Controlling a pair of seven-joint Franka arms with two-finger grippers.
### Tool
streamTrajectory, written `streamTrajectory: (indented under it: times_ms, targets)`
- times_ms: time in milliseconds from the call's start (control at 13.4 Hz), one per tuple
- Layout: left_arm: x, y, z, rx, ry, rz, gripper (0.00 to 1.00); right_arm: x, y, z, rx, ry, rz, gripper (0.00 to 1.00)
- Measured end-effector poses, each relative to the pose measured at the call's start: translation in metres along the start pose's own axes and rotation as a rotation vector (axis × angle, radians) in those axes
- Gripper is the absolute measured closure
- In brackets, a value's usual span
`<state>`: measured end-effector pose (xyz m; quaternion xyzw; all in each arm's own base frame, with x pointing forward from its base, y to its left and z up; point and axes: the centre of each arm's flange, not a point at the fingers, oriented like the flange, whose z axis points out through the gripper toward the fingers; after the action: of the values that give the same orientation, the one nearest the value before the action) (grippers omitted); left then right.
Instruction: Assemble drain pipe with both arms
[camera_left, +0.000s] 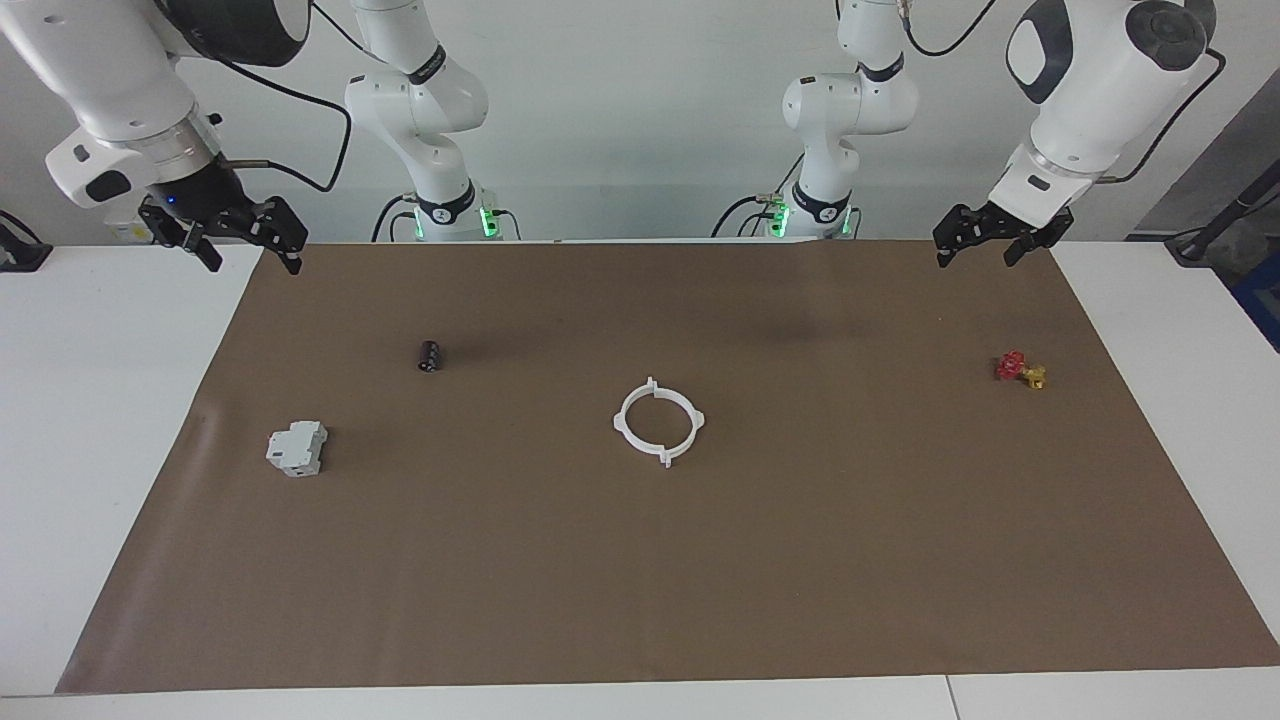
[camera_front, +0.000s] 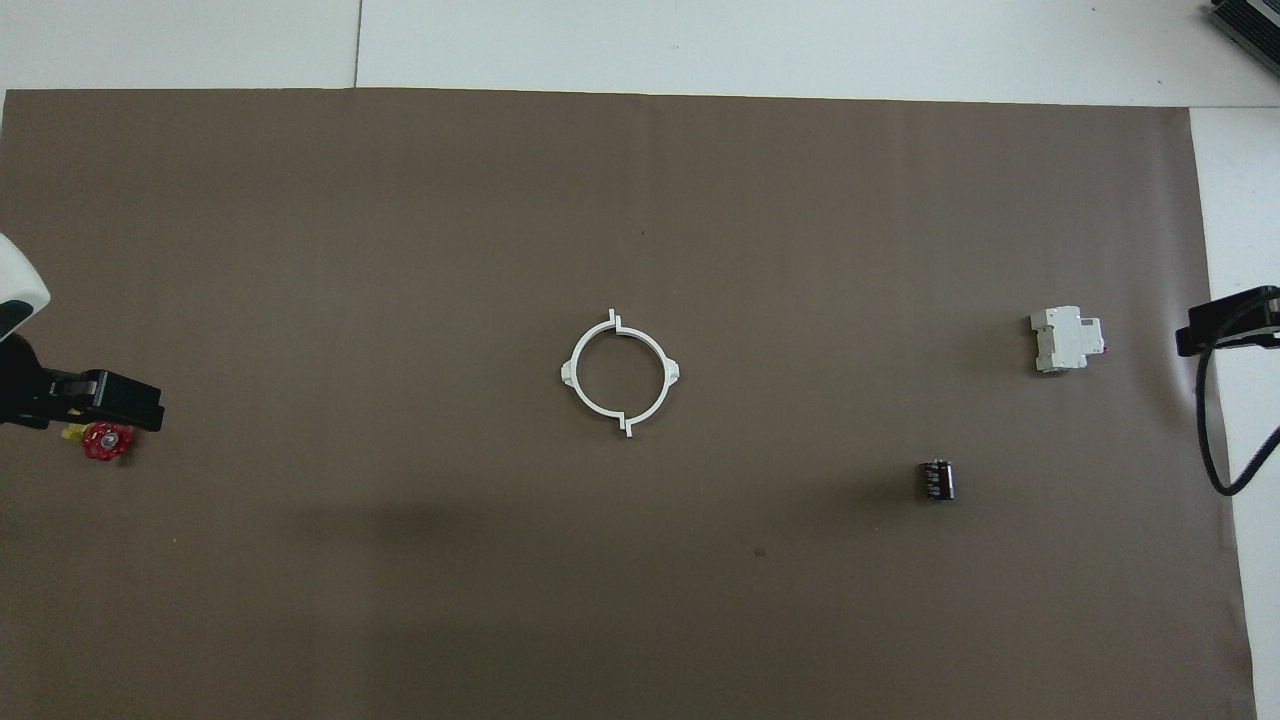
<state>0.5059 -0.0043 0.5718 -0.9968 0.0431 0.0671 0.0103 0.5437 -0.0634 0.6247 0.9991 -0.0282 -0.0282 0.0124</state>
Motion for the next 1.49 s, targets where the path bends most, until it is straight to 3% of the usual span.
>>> streamTrajectory:
  times_ms: [670, 1488]
  targets:
    - [0.008, 0.012, -0.021, 0.004, 0.042, -0.080, 0.00, 0.000, 0.000, 0.000, 0.000, 0.000, 0.000, 0.00]
    - [0.006, 0.016, -0.042, 0.006, 0.077, -0.052, 0.00, 0.000, 0.000, 0.000, 0.000, 0.000, 0.000, 0.00]
